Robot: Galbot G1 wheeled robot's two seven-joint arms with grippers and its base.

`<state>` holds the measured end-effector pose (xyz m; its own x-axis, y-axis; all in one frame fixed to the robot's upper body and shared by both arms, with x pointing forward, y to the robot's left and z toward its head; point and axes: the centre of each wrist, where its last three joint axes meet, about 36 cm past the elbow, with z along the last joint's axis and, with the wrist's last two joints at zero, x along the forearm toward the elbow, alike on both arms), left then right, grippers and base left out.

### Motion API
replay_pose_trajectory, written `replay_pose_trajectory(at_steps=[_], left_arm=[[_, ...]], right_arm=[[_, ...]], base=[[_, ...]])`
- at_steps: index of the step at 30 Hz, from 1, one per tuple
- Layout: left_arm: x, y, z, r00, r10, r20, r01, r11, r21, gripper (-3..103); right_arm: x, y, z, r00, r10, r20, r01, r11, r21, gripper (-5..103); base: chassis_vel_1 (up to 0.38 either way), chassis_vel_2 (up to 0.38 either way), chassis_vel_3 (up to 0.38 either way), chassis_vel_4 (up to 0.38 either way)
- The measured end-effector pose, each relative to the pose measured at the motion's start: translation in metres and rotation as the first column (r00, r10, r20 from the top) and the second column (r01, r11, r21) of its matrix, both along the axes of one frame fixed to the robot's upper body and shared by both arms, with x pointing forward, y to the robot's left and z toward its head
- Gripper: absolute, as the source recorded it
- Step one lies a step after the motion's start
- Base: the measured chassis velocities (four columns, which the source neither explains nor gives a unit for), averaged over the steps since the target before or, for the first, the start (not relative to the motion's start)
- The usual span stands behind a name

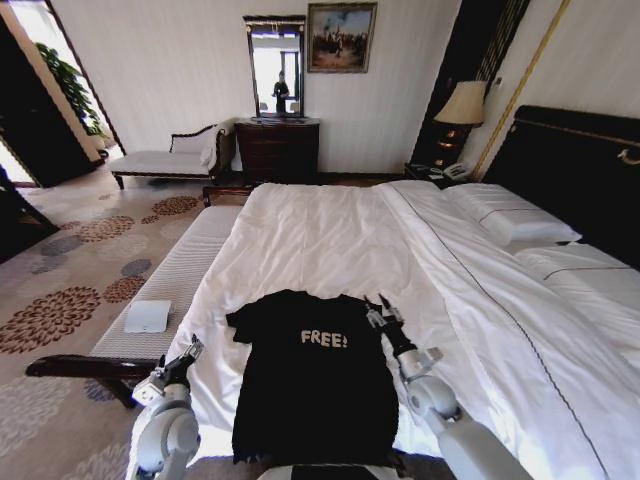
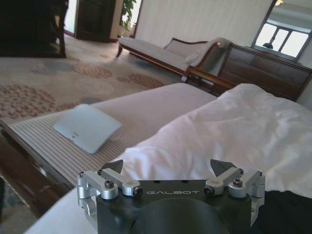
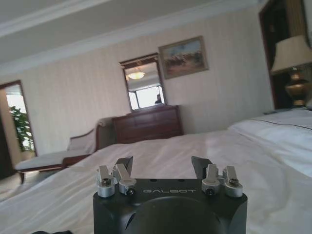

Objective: Fold the clothes on the bed.

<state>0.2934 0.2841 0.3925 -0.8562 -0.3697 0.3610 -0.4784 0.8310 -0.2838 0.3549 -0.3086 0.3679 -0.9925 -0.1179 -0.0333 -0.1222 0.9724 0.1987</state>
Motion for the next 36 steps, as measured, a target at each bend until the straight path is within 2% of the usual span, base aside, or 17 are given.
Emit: replay_pose_trajectory(at_steps=[1,2,3,4,5,8,10,13,14,16,17,18,21,29,34,36], left_arm=[[0.002,0.0,0.001,1.0,-0.02,-0.004,0.019,0.999,-0.037,100],[0.003,0.0,0.001,0.999,-0.033,-0.006,0.032,0.997,-0.068,100],[0.003,0.0,0.001,0.999,-0.033,-0.006,0.032,0.997,-0.068,100],[0.006,0.001,0.004,0.997,-0.079,-0.008,0.077,0.985,-0.157,100],[0.008,0.002,0.003,0.996,-0.094,-0.008,0.091,0.981,-0.171,100],[0.021,0.003,-0.003,0.986,-0.168,-0.012,0.162,0.965,-0.208,100],[0.024,0.003,-0.004,0.984,-0.18,-0.013,0.172,0.96,-0.221,100],[0.037,-0.002,-0.018,0.98,-0.197,-0.026,0.18,0.934,-0.308,100],[0.037,-0.002,-0.018,0.98,-0.197,-0.026,0.18,0.934,-0.308,100],[0.042,-0.007,-0.025,0.981,-0.191,-0.027,0.169,0.918,-0.36,100],[0.048,-0.012,-0.03,0.983,-0.182,-0.028,0.156,0.902,-0.402,100],[0.048,-0.012,-0.03,0.983,-0.182,-0.028,0.156,0.902,-0.402,100],[0.071,-0.019,-0.044,0.986,-0.163,-0.046,0.125,0.886,-0.447,100],[0.109,-0.014,-0.051,0.989,-0.145,-0.041,0.111,0.885,-0.452,100],[0.122,-0.014,-0.055,0.989,-0.142,-0.045,0.106,0.883,-0.458,100],[0.127,-0.018,-0.057,0.99,-0.133,-0.038,0.1,0.88,-0.464,103]], right_arm=[[-0.002,-0.004,0.006,1.0,-0.009,-0.006,0.009,1.0,-0.004,74],[-0.003,-0.007,0.01,1.0,-0.015,-0.005,0.015,1.0,-0.011,74],[-0.003,-0.007,0.01,1.0,-0.015,-0.005,0.015,1.0,-0.011,74],[-0.003,-0.015,0.023,0.999,-0.032,0.013,0.032,0.998,-0.056,85],[-0.003,-0.017,0.026,0.999,-0.039,0.023,0.041,0.996,-0.075,85],[0.001,-0.029,0.043,0.994,-0.08,0.076,0.092,0.981,-0.169,98],[0.002,-0.03,0.046,0.992,-0.09,0.084,0.104,0.978,-0.183,100],[0.008,-0.031,0.063,0.985,-0.133,0.112,0.155,0.964,-0.216,100],[0.008,-0.031,0.063,0.985,-0.133,0.112,0.155,0.964,-0.216,100],[0.01,-0.029,0.068,0.979,-0.159,0.128,0.185,0.957,-0.225,100],[0.01,-0.028,0.068,0.975,-0.176,0.138,0.205,0.951,-0.232,100],[0.01,-0.028,0.068,0.975,-0.176,0.138,0.205,0.951,-0.232,100],[0.005,-0.022,0.061,0.972,-0.197,0.129,0.223,0.947,-0.231,100],[0.005,-0.02,0.05,0.97,-0.218,0.105,0.236,0.947,-0.219,100],[0.003,-0.015,0.045,0.968,-0.235,0.094,0.249,0.947,-0.201,100],[0.002,-0.014,0.043,0.966,-0.241,0.089,0.255,0.947,-0.197,100]], base=[[0.0,0.0,0.0,0.0],[0.0,0.0,0.0,0.0],[0.0,0.0,0.0,0.0],[0.0,0.0,0.0,0.0],[0.0,0.0,0.0,0.0],[0.0,0.0,0.0,0.0],[0.0,0.0,0.0,0.0],[0.0,0.0,0.0,0.0],[0.0,0.0,0.0,0.0],[0.0,0.0,0.0,0.0],[0.0,0.0,0.0,0.0],[0.0,0.0,0.0,0.0],[0.0,0.0,0.0,0.0],[0.0,0.0,0.0,0.0],[0.0,0.0,0.0,0.0],[0.0,0.0,0.0,0.0]])
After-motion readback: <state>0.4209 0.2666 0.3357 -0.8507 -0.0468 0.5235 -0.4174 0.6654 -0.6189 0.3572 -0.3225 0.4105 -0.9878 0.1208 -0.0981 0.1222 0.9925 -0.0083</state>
